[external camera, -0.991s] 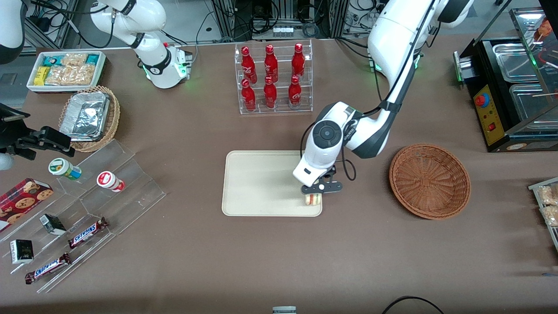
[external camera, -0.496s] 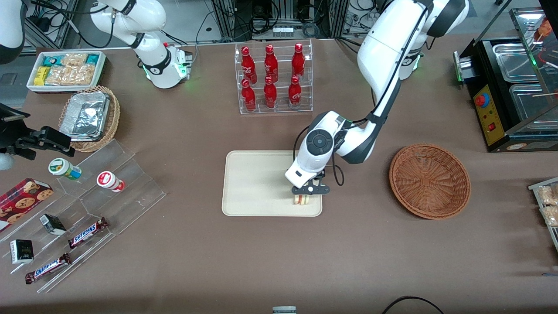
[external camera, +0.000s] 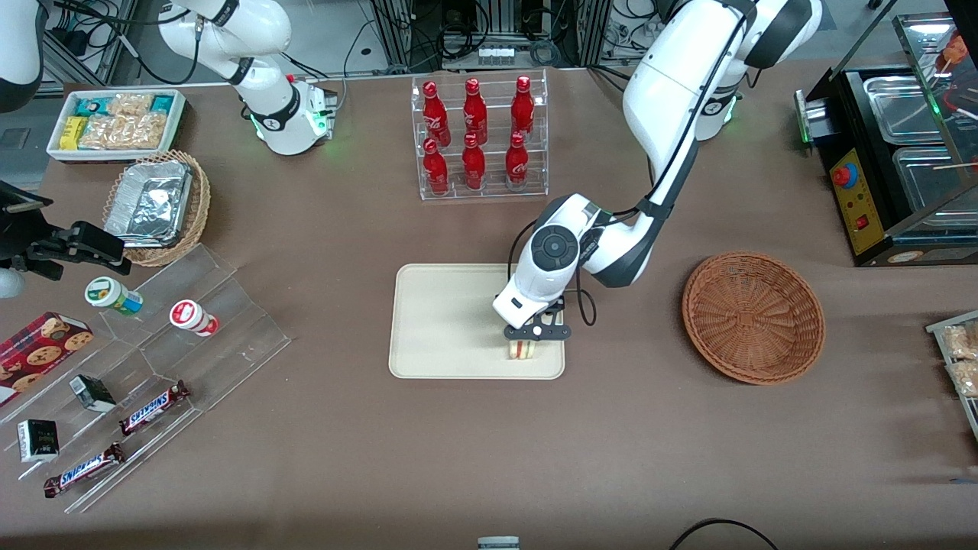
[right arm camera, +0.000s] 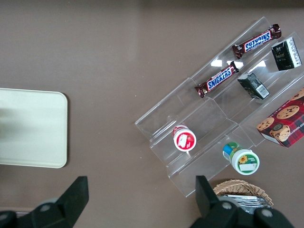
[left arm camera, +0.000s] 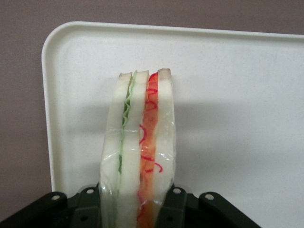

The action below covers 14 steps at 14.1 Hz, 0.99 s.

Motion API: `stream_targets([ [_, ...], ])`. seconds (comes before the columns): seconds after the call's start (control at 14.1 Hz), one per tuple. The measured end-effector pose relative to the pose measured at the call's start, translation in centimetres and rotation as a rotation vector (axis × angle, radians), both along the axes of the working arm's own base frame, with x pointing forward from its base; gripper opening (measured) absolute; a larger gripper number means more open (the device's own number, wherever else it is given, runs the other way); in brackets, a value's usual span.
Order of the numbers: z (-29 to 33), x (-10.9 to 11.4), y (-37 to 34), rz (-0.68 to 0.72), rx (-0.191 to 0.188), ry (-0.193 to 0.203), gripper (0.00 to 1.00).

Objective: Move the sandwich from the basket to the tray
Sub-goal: 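Lower the held sandwich onto the cream tray, then open the left gripper to release the sandwich on the tray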

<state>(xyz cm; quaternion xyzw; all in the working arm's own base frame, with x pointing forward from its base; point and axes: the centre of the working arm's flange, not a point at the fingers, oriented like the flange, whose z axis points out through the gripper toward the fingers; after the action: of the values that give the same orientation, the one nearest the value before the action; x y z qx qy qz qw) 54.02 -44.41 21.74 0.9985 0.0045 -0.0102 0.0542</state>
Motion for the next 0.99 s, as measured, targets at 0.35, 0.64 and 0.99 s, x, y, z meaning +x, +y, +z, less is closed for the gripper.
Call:
stream_targets([
  [0.35, 0.1, 0.1, -0.1, -0.002, -0.003, -0.002, 0.69],
  [0.64, 0.9, 0.4, -0.5, 0.002, -0.017, -0.014, 1.0],
  [0.99, 8.1, 1.8, 1.5, 0.026, 0.025, 0.018, 1.0],
])
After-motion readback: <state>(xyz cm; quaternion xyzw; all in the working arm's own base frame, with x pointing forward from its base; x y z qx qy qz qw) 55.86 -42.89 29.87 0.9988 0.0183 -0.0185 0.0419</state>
